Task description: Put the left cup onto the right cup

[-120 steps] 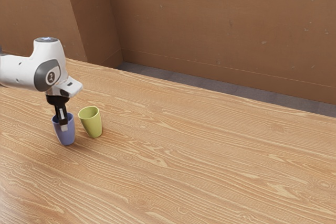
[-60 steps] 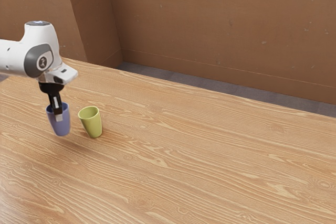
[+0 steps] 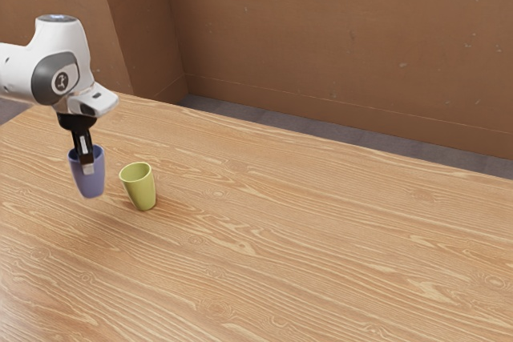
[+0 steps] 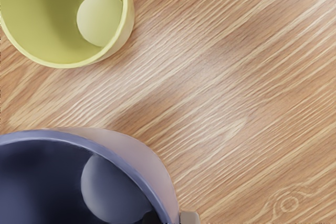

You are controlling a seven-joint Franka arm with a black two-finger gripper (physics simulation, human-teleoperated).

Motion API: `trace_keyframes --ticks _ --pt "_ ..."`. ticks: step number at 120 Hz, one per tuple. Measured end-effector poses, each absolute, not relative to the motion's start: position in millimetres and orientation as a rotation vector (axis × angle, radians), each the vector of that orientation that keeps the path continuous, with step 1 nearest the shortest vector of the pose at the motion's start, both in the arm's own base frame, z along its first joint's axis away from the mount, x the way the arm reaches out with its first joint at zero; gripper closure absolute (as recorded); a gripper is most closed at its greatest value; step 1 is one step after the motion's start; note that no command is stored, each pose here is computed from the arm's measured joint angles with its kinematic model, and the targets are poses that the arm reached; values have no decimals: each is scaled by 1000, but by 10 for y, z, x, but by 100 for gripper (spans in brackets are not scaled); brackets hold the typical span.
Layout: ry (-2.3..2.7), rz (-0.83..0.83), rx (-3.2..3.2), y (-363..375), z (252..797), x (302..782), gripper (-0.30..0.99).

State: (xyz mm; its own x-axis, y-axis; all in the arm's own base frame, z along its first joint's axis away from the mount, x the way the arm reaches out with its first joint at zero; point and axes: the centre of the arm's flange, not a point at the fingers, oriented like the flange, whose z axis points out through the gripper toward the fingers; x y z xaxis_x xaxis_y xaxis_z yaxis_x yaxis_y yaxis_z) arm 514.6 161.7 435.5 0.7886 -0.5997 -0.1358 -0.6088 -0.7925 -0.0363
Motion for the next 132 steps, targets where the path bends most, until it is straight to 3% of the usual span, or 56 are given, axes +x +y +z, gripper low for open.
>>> trace_keyframes --ticks 67,132 --pt "978 139 -2829 1568 4800 5341 79" --pt "1069 162 -2776 1193 4729 5610 79"
